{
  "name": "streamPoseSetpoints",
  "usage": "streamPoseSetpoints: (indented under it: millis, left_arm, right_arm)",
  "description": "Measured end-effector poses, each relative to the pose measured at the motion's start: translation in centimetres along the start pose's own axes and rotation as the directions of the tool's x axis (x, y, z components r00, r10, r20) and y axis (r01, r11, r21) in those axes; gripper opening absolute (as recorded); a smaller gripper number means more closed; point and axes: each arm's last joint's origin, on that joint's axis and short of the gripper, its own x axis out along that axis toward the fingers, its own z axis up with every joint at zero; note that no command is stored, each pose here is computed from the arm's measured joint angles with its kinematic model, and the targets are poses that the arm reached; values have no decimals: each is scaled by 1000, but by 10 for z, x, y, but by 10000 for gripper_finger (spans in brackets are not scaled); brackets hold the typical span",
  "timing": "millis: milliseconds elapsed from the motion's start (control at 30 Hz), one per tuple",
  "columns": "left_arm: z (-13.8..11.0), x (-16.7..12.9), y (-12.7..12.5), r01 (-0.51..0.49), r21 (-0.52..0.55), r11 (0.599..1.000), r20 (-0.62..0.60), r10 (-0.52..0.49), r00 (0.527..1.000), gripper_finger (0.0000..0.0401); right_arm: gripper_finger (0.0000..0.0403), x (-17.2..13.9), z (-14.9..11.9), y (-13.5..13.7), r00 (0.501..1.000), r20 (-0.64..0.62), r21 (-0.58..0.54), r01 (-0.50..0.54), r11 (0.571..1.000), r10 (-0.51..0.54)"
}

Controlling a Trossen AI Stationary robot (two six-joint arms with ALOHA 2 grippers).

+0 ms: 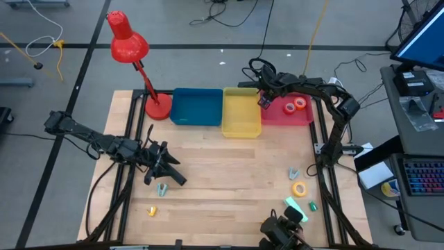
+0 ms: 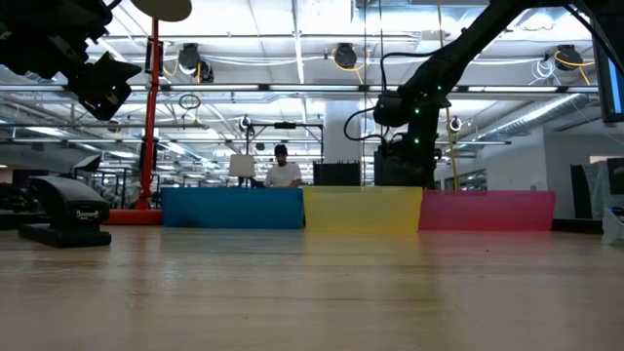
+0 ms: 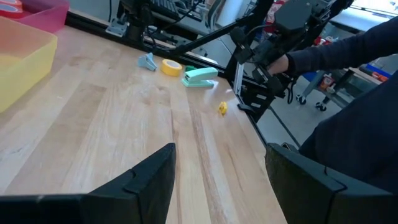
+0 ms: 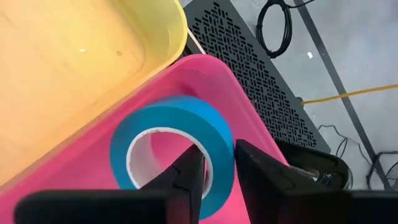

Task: Pick and place Stapler, Stapler remover, tape
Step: Put the blue tape into the red bin, then put the yellow tape into the red bin

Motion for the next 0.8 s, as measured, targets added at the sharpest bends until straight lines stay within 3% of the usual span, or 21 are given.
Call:
streamPoseSetpoints:
  millis: [333,567,667,800]
  left_arm:
    - [0,0,0,1,0,1000,0,-1,1000,246]
    - [0,0,0,2,1,1000,-1,-2,1000,246]
    - [0,0,0,11,13,1000,-5,-11,1000,246]
    - [-1,0,-1,37,51,998,-19,-36,999,246]
  right_arm:
    - [161,-3,0,-1,1000,4,-58,3,998,-3]
    - [166,-68,-9,9,998,47,-62,-33,998,36]
    - [159,-114,-27,21,983,56,-48,-173,984,176]
    - [154,-171,-57,42,903,49,-45,-426,904,428]
